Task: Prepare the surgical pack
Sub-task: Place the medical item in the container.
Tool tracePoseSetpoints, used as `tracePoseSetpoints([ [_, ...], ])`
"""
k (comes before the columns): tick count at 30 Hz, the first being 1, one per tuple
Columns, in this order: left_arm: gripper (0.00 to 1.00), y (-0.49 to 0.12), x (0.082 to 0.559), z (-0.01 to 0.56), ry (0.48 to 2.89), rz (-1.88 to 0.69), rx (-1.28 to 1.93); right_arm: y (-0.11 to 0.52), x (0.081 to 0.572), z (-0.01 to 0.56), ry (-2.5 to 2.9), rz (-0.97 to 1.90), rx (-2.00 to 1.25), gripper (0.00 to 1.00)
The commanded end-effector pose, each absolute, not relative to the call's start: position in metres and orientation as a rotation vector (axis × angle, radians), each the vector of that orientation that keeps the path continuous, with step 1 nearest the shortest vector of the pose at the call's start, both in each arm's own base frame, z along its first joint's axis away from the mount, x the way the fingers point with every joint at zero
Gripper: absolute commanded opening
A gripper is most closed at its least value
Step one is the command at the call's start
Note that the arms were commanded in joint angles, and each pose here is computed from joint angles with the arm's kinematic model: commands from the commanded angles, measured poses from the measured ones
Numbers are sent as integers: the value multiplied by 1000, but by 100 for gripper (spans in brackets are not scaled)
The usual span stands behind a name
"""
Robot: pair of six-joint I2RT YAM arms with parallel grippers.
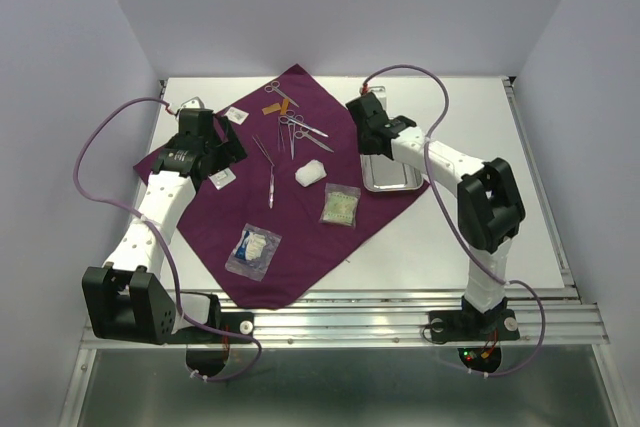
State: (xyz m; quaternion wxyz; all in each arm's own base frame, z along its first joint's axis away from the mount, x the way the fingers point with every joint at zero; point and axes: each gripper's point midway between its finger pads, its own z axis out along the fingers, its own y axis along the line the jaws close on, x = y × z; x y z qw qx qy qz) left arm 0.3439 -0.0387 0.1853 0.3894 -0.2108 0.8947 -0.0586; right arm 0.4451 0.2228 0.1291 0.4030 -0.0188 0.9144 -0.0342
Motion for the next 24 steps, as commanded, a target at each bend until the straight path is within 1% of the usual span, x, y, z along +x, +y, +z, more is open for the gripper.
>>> tracePoseSetpoints([
  [1,99,-37,348,210,2212,-165,-512,205,446,130,2298,-110,-40,12],
  [4,99,-38,348,210,2214,-164,-509,195,449,119,2317,-129,-28,13],
  [13,99,-37,345,208,2218,-160,-512,197,445,91,2368,-130,-53,15],
  [15,99,-36,344,208,2216,-158,-512,199,444,89,2375,-118,-57,18],
  [19,99,-36,345,207,2219,-158,-513,200,442,85,2385,-110,-58,29],
  [21,99,-39,347,208,2221,-176,-506,200,443,87,2380,-112,-53,33],
  [24,99,-40,349,209,2221,-182,-504,197,443,93,2365,-122,-43,34],
])
